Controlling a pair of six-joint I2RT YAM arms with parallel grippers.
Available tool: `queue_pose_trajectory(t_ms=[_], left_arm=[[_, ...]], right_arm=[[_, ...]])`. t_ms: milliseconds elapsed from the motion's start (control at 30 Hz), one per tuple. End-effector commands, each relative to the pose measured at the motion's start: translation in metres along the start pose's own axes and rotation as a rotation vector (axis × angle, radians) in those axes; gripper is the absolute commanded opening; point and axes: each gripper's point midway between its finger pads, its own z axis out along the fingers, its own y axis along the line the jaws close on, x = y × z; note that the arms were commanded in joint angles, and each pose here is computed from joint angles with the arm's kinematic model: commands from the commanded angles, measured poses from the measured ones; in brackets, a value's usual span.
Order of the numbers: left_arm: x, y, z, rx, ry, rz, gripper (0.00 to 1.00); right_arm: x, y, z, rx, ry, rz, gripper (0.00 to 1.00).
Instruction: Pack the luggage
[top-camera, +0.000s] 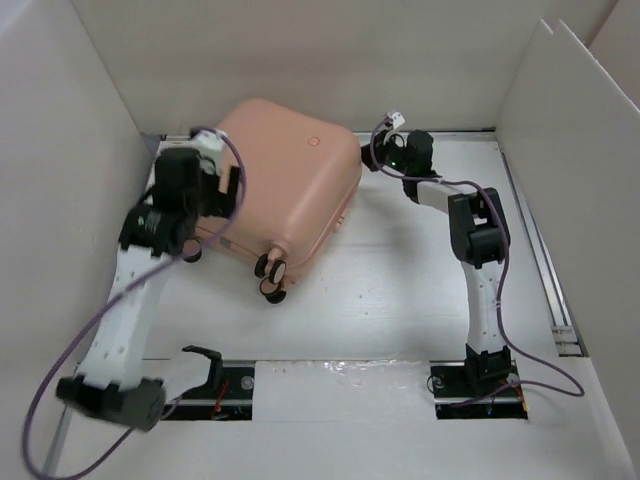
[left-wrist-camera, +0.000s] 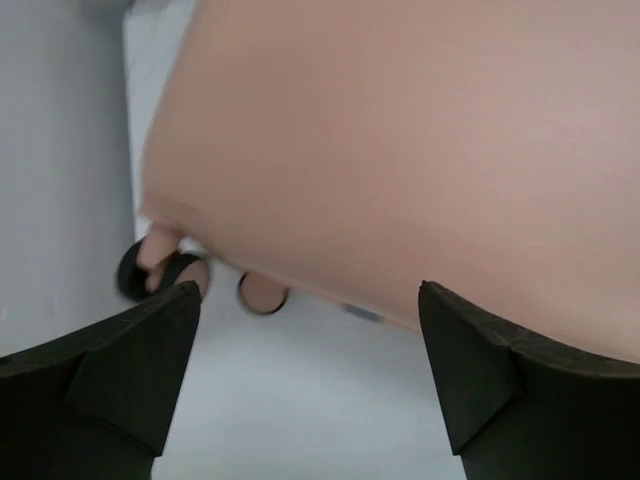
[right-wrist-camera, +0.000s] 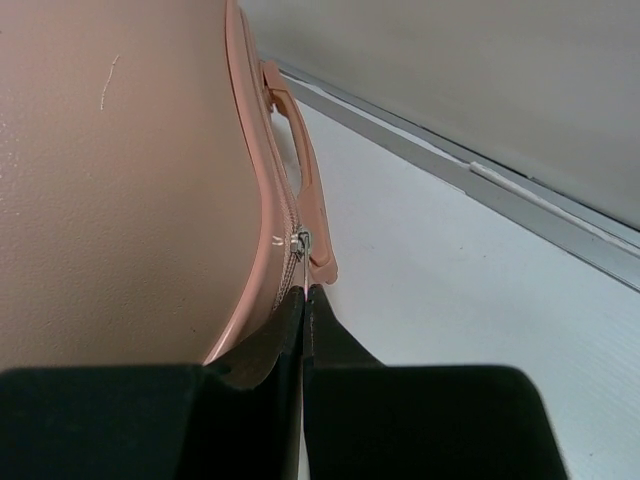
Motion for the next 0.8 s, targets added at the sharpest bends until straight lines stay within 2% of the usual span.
queue_pose_trajectory(t_ms=[0, 33, 67, 133, 167, 200, 333, 400, 467, 600, 633, 667, 733, 767], left_arm=[[0.013, 0.067, 0.022, -0.082, 0.154, -0.189, 0.83], [0.023, 0.079, 0.035, -0.11, 0.221, -0.24, 0.8], [0.032, 0.096, 0.03, -0.163, 0.255, -0.279, 0.78], [0.046, 0.105, 0.03, -0.208, 0.276, -0.316, 0.77], [0.046, 0.109, 0.025, -0.242, 0.25, -0.321, 0.75], [0.054, 0.107, 0.025, -0.255, 0.259, -0.337, 0.73], [0.12, 0.091, 0.036, -0.264, 0.43, -0.36, 0.66], [0.131, 0.094, 0.05, -0.285, 0.433, -0.346, 0.66], [0.149, 0.097, 0.067, -0.284, 0.449, -0.286, 0.66], [0.14, 0.112, 0.111, -0.263, 0.365, -0.132, 0.69], [0.13, 0.107, 0.13, -0.216, 0.313, -0.091, 0.69], [0.126, 0.101, 0.14, -0.163, 0.296, -0.037, 0.7], [0.13, 0.088, 0.161, -0.081, 0.303, 0.1, 0.71], [0.118, 0.069, 0.172, -0.006, 0.27, 0.162, 0.71]], right_arm=[[-0.003, 0.098, 0.017, -0.247, 0.016, 0.027, 0.0], [-0.003, 0.1, 0.014, -0.238, 0.016, 0.039, 0.0], [-0.008, 0.102, 0.012, -0.24, 0.007, 0.031, 0.0], [-0.006, 0.11, 0.01, -0.252, -0.002, 0.042, 0.0], [-0.009, 0.111, 0.009, -0.254, -0.011, 0.034, 0.0], [-0.011, 0.112, 0.009, -0.256, -0.016, 0.039, 0.0], [-0.015, 0.142, 0.004, -0.299, -0.038, 0.023, 0.0], [-0.011, 0.159, -0.006, -0.307, -0.037, 0.032, 0.0], [-0.013, 0.184, -0.013, -0.339, -0.065, 0.026, 0.0], [0.013, 0.243, -0.05, -0.361, -0.053, 0.079, 0.0], [0.019, 0.257, -0.056, -0.369, -0.041, 0.1, 0.0], [0.025, 0.267, -0.06, -0.357, -0.037, 0.122, 0.0], [0.042, 0.318, -0.083, -0.413, -0.027, 0.177, 0.0], [0.045, 0.329, -0.087, -0.397, -0.035, 0.2, 0.0]])
